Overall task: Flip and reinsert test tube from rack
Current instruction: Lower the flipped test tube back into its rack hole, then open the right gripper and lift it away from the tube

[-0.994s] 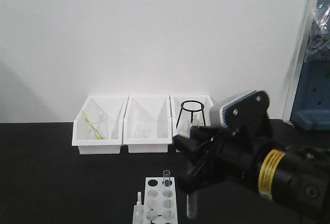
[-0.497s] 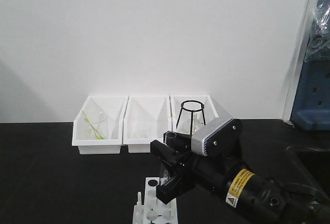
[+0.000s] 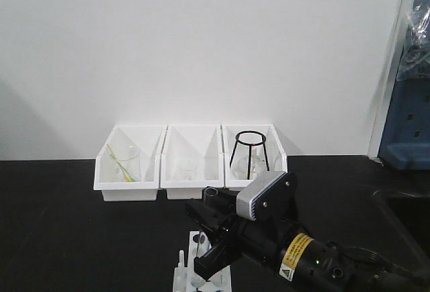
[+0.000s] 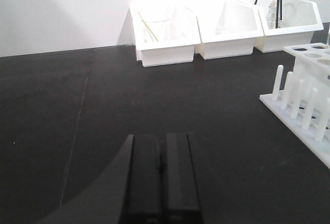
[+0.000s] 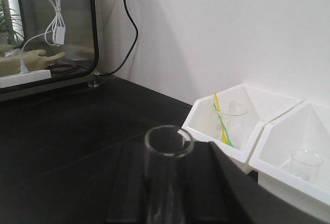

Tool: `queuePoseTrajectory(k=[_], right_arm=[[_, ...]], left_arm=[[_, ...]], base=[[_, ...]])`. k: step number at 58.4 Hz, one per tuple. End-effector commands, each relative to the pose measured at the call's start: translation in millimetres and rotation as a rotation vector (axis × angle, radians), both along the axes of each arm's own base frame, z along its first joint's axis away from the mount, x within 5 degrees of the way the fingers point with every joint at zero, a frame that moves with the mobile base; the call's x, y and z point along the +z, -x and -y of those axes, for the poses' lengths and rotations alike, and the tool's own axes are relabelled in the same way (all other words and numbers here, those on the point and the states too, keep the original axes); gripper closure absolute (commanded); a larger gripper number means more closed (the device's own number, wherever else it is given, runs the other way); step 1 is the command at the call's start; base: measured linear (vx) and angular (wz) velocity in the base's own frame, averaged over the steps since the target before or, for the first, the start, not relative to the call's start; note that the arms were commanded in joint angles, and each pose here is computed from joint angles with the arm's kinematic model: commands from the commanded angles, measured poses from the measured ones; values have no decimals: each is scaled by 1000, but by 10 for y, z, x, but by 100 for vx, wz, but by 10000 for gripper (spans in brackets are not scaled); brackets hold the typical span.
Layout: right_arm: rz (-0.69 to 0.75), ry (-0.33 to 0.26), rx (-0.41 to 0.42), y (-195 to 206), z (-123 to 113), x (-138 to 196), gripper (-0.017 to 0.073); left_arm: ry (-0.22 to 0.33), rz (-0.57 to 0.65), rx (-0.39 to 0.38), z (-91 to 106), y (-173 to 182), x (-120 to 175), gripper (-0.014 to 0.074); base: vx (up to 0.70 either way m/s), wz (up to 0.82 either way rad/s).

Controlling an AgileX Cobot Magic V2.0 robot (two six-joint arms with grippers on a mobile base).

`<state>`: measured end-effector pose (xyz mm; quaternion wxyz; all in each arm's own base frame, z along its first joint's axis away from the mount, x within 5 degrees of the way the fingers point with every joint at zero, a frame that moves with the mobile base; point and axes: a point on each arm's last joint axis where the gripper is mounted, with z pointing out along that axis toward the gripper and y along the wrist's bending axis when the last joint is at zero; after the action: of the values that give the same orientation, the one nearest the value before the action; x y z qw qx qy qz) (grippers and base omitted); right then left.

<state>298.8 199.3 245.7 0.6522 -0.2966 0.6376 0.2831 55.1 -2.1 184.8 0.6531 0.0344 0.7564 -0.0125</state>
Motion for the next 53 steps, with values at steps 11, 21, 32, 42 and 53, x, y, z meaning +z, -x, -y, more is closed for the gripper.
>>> queuePoseTrajectory(k=[11,21,32,42,53], right_arm=[[62,-45,26,-57,-49,52,570],[4,-13,27,-123,-87,-195,570],[-27,-5,33,-160,-113,-361,569],[-28,-11,37,-165,-120,-389,550],[-26,-13,38,-165,-120,-386,419]], left_arm=[[22,89,-14,13,0,89,599],[22,89,-14,13,0,89,599],[22,89,-14,13,0,89,599],[22,89,-14,13,0,89,599],[22,89,-14,13,0,89,599]], base=[[0,0],[0,0],[0,0],[0,0],[0,0]])
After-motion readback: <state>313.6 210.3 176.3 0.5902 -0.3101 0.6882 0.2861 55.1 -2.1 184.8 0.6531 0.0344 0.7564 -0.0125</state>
